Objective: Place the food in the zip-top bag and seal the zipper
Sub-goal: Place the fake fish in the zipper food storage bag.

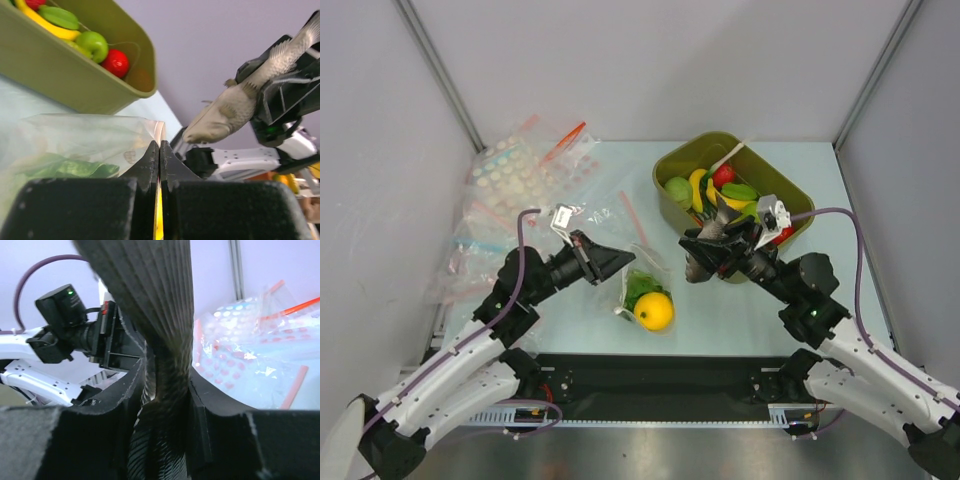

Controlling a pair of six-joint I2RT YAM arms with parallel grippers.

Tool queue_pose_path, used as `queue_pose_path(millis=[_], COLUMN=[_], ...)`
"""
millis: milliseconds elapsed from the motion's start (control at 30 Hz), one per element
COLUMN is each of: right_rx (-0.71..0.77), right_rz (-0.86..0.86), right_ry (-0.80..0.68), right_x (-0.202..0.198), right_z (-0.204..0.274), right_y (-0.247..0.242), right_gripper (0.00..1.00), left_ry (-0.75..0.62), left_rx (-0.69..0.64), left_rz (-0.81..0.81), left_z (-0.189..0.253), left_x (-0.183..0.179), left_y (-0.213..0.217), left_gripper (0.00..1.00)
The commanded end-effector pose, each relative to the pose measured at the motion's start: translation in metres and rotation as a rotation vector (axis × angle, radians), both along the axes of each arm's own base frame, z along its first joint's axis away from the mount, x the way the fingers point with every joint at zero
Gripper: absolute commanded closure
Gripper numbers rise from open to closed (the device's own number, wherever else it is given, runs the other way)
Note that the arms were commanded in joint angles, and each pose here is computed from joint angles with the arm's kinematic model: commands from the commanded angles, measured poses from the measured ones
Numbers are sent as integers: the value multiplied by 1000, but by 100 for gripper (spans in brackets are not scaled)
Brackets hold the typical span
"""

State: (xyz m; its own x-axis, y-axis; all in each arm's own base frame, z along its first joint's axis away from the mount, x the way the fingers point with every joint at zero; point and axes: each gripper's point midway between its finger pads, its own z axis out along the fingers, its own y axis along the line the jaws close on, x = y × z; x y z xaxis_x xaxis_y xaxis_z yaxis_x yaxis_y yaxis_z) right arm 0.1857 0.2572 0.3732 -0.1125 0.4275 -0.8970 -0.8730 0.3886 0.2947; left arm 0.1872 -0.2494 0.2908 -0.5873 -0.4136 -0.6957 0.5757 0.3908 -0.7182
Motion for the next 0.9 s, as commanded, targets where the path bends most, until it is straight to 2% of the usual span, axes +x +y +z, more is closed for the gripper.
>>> queue_pose_path(millis=[0,200,300,500,733,867], right_rx=[125,192,195,188,195,266], right_rz=[-78,-136,-136,-122,-112,-174], right_ry=[-33,-28,-25,14,-9,-51], right_x=[0,3,5,13,0,-4], right_z=[26,19,14,-4,-12,-14], right_y=[-11,-15,-12,6,25,27], right_gripper=[84,85,84,84,83,81], left_ry=[-25,37,71,48,15,-19], left_rx=[-178,-234,-200,-111,-87,-123], left_rz=[-85,-149,-169,-217,-172,-150], left_z=[52,59,43,24,26,42], left_x=[-11,-4,3,10,10,1], left_y=[-13,-36,-48,-63,-53,-41], left_gripper=[100,100,100,100,100,99])
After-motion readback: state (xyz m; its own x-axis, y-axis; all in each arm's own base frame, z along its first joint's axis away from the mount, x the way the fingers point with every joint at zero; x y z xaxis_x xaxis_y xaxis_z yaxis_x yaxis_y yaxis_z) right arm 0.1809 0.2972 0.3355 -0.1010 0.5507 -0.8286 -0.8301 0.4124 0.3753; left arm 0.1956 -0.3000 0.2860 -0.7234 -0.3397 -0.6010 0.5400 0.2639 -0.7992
